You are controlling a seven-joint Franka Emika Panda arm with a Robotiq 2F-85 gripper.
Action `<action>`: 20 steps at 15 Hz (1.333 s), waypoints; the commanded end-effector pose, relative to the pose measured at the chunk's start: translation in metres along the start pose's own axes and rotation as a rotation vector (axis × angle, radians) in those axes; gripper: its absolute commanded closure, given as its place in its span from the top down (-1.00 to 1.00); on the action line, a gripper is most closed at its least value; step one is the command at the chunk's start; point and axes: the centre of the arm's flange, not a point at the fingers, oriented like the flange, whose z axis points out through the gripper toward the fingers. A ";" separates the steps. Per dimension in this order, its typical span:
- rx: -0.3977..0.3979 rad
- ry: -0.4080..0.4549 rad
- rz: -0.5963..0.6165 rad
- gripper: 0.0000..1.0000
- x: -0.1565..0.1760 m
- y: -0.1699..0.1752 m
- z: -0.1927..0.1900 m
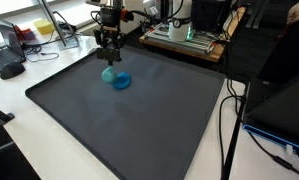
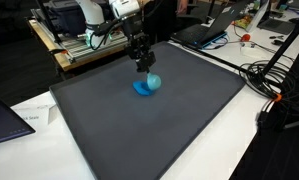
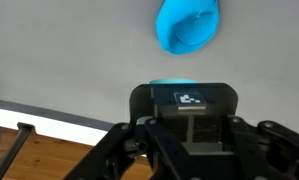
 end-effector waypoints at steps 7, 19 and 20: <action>-0.035 -0.126 -0.161 -0.57 0.065 0.002 -0.038; 0.016 -0.382 -0.268 -0.57 0.147 -0.039 -0.033; 0.017 -0.401 -0.274 -0.57 0.154 -0.043 -0.029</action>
